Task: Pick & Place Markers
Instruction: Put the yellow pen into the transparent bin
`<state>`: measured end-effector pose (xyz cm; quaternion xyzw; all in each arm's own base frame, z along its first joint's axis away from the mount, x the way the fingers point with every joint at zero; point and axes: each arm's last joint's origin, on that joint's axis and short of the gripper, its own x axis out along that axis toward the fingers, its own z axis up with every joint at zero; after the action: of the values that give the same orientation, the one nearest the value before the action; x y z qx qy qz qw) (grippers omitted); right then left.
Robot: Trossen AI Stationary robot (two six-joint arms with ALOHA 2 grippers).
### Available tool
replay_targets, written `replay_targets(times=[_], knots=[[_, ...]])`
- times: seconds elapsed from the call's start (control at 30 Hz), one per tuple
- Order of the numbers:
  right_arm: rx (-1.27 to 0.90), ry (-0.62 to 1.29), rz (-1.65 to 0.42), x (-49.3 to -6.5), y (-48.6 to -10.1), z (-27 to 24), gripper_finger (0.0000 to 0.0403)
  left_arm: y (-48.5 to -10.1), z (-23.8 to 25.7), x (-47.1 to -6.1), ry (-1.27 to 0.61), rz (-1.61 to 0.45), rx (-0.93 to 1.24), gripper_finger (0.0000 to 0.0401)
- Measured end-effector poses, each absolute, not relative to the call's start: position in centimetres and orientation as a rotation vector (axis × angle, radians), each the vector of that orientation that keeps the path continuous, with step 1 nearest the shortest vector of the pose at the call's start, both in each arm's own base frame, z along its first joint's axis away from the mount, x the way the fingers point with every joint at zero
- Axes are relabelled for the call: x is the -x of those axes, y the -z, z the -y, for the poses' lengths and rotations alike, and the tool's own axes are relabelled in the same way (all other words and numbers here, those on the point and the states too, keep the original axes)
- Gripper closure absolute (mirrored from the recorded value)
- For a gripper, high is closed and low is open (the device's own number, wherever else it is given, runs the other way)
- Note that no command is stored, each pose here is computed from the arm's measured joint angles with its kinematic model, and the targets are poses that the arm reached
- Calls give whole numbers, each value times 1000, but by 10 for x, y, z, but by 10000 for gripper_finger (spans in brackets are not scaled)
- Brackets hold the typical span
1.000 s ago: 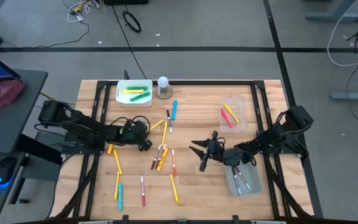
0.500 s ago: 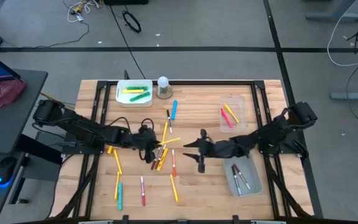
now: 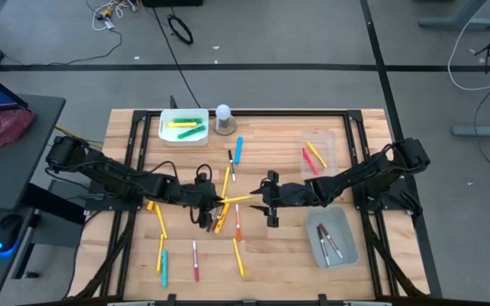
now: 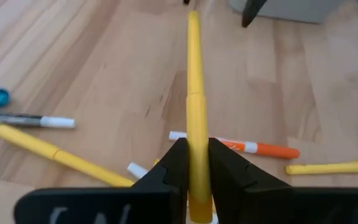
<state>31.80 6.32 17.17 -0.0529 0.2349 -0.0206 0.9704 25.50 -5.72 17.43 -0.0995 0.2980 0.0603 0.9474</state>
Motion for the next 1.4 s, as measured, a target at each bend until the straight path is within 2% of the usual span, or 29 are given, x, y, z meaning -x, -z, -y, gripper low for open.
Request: replay_targets(times=[0.33, 0.7, 1.23, 1.4], knots=[[103, 22, -462, -319, -173, -62, 249, -176, 61, -255, -94, -588, 170, 352], [86, 6, -477, -318, -172, -63, 280, -181, 65, -258, -62, -536, 138, 352], [69, -42, -450, -320, -174, -64, 358, -180, 65, -258, -59, -539, 138, 349], [67, -41, -472, -319, -172, -64, 371, -181, 65, -258, -68, -534, 140, 348]])
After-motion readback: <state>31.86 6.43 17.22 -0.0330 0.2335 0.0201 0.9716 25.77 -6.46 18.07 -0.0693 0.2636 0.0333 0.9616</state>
